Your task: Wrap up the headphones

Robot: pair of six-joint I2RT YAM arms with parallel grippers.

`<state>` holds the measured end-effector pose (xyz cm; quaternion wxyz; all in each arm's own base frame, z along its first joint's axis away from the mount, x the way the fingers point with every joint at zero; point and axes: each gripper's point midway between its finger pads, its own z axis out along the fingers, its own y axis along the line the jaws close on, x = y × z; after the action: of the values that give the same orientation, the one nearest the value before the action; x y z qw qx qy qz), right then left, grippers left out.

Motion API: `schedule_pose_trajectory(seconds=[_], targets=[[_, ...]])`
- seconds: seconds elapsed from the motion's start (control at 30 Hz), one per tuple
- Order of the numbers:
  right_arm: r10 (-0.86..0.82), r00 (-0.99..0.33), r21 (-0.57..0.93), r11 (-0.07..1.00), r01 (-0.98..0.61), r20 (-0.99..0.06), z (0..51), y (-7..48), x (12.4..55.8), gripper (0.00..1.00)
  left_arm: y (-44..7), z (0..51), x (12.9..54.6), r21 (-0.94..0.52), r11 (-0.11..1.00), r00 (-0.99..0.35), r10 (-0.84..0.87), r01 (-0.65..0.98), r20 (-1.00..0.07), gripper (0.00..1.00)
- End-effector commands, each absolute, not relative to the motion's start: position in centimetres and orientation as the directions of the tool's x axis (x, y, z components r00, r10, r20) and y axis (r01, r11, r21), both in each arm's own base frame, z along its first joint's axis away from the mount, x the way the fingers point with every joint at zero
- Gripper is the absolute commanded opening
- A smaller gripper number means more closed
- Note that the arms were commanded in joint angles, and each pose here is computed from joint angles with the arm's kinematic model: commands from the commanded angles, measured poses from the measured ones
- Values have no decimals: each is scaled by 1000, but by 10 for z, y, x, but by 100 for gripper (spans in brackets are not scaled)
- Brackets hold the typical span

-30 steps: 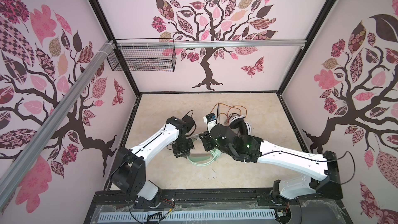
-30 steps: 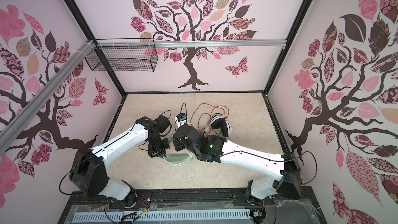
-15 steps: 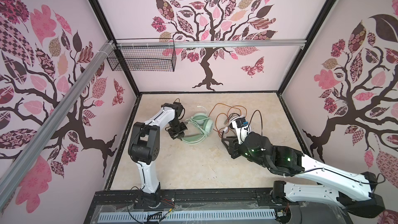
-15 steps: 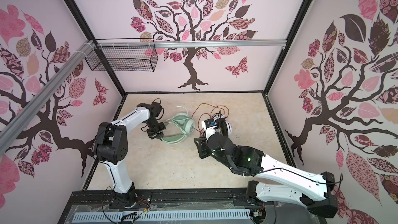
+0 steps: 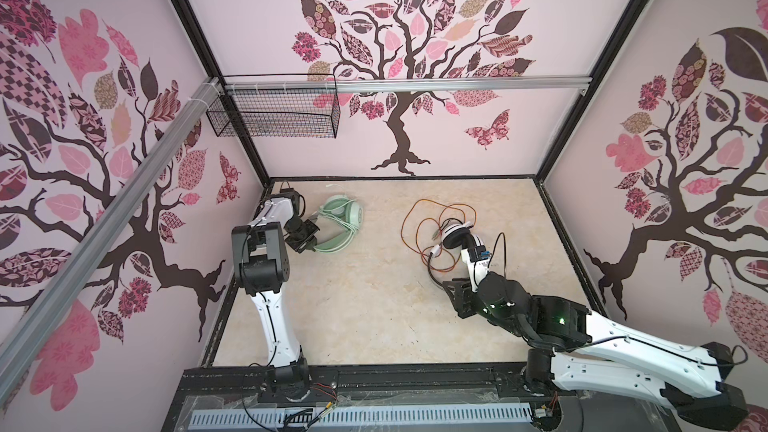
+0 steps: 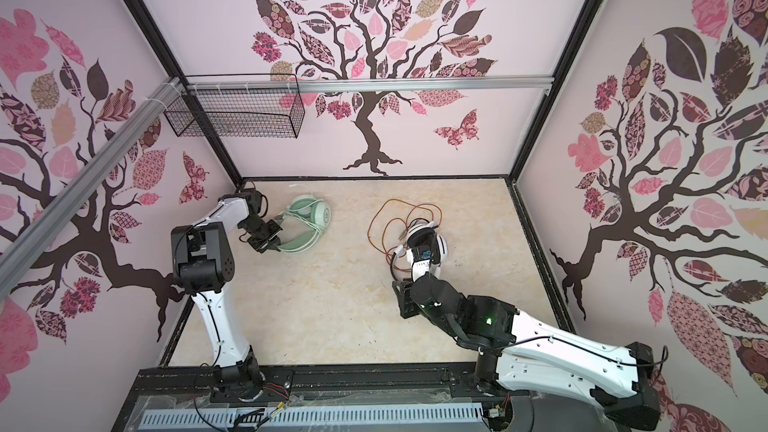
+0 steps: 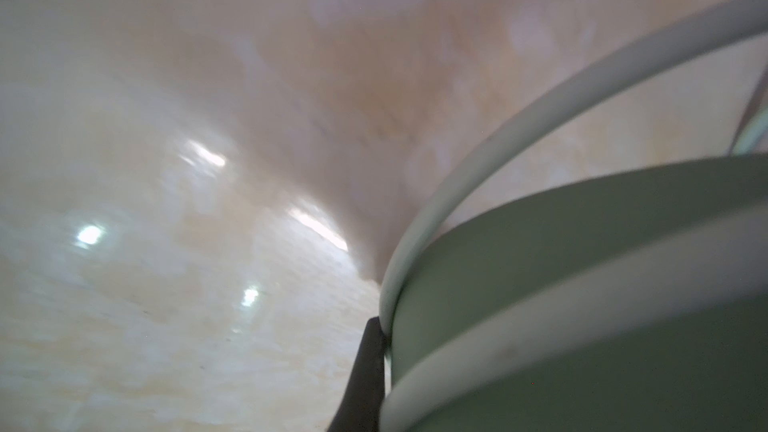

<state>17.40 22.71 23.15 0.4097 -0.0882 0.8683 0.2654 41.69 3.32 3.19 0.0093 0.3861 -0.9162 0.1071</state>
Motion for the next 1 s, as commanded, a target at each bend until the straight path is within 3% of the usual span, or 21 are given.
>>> schedule_pose_trajectory(seconds=[0.0,0.3,0.4,0.57,0.63,0.67,0.7,0.83,0.97], targets=[[95,-658,418,837,-353,-747,233,226,174,34,24,43,442,-254,725,-757,-651,-640,50,6],[120,-664,442,830,-340,-738,235,222,171,35,24,24,440,-234,727,-758,-647,-646,80,21],[120,-665,441,831,-339,-737,235,221,171,35,25,22,439,-234,724,-756,-649,-649,86,30],[116,-659,430,838,-336,-743,234,220,173,36,26,27,434,-230,723,-753,-654,-652,78,68],[106,-656,414,846,-335,-747,233,219,174,41,26,32,432,-232,722,-752,-655,-651,71,73],[99,-655,399,857,-327,-749,232,218,175,43,27,37,431,-236,720,-749,-659,-653,63,81],[90,-660,382,869,-314,-746,231,216,178,45,26,42,430,-242,718,-748,-661,-652,53,97],[47,-716,345,897,-276,-697,218,214,194,46,22,67,425,-293,704,-740,-673,-647,18,97],[137,-767,420,889,-185,-627,202,189,235,47,5,111,415,-406,684,-738,-673,-606,-32,97]])
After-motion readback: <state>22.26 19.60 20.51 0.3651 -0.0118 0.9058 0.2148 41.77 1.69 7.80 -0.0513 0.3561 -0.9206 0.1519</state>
